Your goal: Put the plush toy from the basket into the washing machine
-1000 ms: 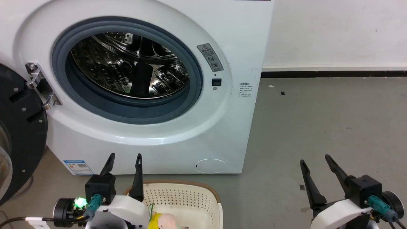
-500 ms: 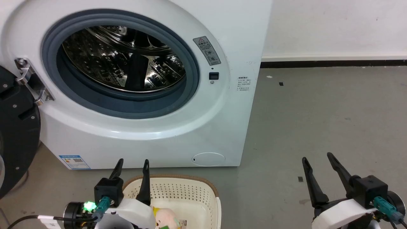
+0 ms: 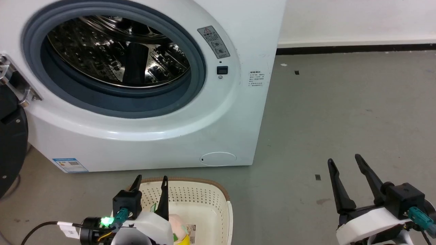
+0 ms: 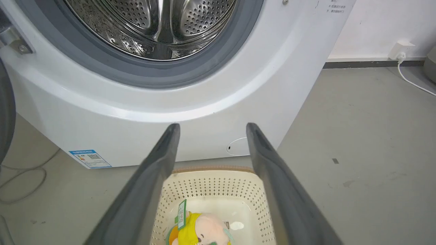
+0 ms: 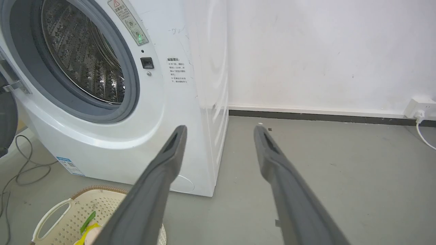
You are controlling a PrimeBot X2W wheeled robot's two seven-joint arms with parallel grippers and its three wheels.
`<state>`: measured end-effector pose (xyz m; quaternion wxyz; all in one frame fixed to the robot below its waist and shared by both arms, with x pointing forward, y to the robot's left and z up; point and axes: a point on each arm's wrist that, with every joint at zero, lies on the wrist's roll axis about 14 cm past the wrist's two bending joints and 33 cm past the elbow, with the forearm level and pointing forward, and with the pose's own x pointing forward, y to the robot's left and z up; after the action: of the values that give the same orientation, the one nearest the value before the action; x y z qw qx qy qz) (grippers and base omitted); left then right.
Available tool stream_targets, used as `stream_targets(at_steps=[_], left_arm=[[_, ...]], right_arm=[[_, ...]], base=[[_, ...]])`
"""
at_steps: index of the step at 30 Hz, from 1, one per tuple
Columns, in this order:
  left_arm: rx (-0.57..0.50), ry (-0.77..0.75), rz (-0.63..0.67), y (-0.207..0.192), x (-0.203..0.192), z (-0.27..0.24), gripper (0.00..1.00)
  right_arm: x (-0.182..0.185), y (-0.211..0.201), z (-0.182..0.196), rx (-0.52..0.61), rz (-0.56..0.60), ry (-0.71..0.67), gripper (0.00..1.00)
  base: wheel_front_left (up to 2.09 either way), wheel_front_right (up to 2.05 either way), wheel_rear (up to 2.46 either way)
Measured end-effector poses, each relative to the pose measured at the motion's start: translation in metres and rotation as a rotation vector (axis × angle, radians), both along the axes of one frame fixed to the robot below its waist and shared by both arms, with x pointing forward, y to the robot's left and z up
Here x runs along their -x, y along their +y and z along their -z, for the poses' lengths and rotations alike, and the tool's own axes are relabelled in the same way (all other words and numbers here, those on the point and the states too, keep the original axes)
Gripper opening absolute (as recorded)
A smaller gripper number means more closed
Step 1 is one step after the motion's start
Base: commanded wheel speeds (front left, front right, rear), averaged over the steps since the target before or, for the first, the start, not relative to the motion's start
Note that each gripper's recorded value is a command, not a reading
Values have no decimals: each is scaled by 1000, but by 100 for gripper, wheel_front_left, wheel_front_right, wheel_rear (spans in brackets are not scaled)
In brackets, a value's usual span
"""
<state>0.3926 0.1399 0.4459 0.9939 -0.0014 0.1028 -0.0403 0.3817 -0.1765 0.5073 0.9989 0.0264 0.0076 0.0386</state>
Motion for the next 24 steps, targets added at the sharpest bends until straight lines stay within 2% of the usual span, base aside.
stream_targets(at_steps=[24], left_arm=[[33,279,41,-18,-6,97,100]], right_arm=[[-17,-12,20,-37,40,22,100]], base=[[0,0,0]])
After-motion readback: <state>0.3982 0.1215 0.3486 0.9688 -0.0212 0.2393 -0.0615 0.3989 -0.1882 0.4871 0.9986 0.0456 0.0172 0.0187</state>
